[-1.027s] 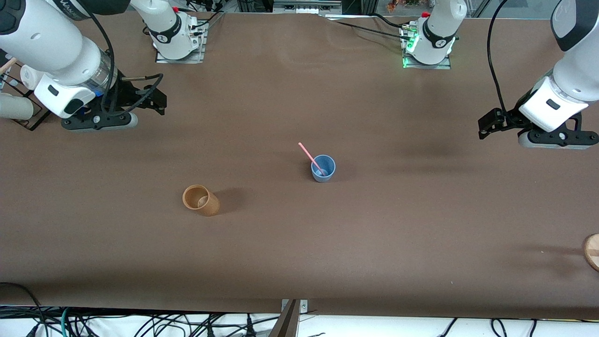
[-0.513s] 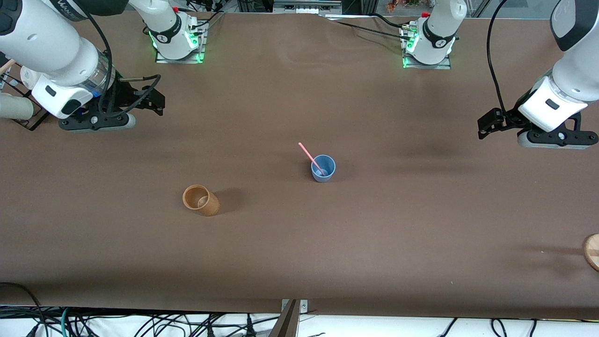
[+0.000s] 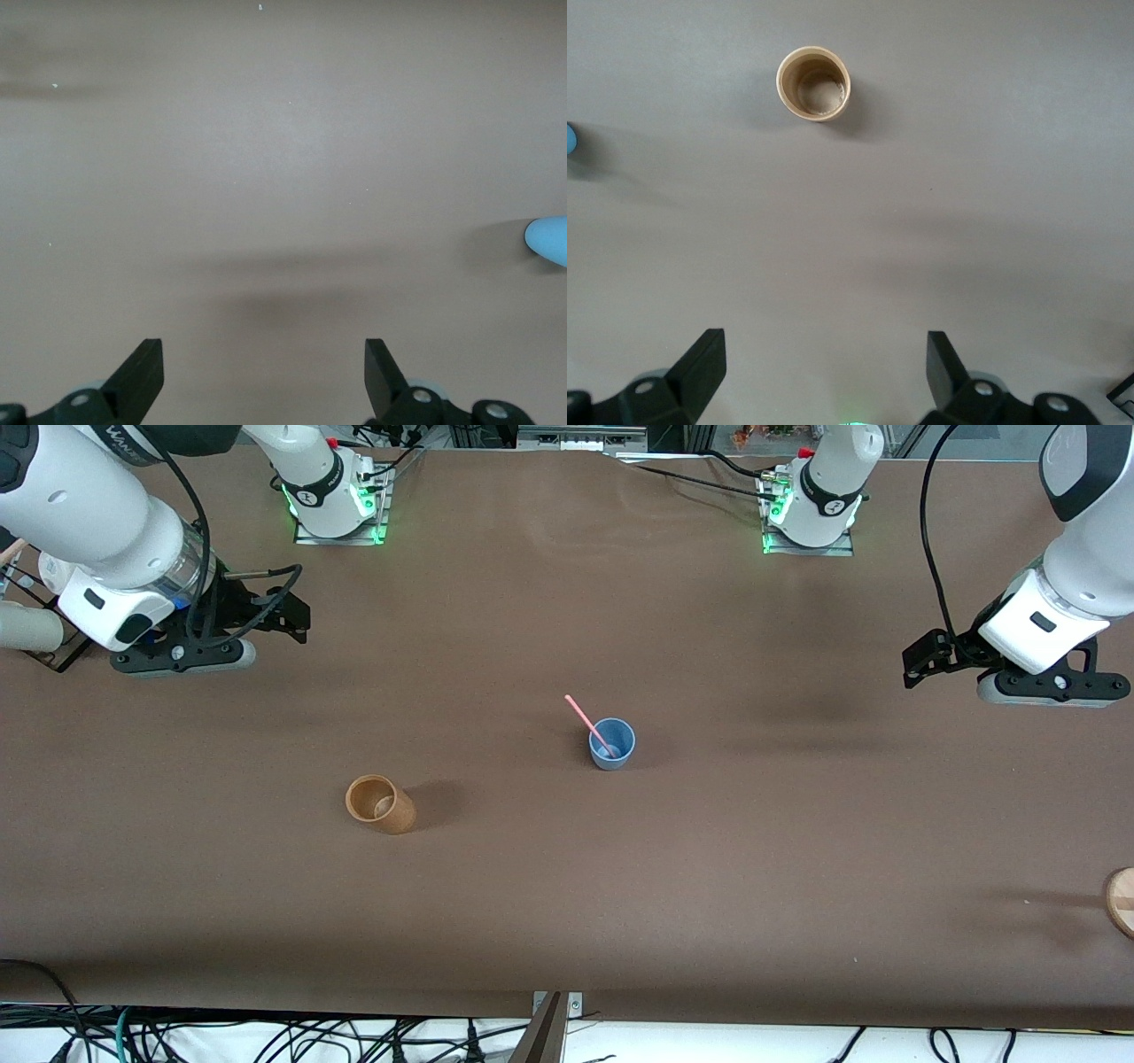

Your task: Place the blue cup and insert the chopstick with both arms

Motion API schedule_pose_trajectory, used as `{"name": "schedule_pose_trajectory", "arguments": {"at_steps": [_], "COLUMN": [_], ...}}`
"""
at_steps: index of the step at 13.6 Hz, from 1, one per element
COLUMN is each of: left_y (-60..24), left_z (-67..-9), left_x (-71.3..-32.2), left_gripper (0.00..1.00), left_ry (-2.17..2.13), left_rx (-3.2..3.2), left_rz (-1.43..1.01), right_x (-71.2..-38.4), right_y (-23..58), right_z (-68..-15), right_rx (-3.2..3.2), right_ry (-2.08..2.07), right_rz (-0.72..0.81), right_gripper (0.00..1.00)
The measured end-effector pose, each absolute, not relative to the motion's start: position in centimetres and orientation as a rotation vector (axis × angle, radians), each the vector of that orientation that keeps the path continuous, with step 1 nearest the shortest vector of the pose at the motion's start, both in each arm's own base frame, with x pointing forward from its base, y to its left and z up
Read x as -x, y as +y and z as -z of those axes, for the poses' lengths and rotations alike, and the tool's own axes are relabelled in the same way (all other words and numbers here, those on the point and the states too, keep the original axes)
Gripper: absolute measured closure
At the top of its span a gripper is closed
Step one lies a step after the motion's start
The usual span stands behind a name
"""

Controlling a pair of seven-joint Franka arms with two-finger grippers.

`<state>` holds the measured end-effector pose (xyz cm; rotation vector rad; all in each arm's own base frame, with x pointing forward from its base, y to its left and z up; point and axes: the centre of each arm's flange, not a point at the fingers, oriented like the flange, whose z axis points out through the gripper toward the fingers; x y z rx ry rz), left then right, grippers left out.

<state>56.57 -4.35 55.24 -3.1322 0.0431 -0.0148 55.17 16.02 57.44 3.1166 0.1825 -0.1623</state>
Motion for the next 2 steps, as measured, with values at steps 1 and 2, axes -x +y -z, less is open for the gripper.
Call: {"name": "schedule_pose_trajectory", "arguments": {"at_steps": [1, 2], "left_y": [-4.36, -4.41], "left_z": [-55.24, -55.24], "left_x": [-56.57, -56.57], "left_gripper": [0.00, 0.00], "left_ry": [0.044, 0.045], "left_rx": [3.132, 3.132], "left_rz": [0.015, 0.015], "right_x": [-55.17, -55.17], "right_y": [16.02, 16.02], "right_z": [-57.44, -57.44], "right_rx": [-3.117, -3.117], "right_ry": [0.183, 0.184], "right_rz": [0.162, 0.162], "right_gripper": [0.00, 0.00]}}
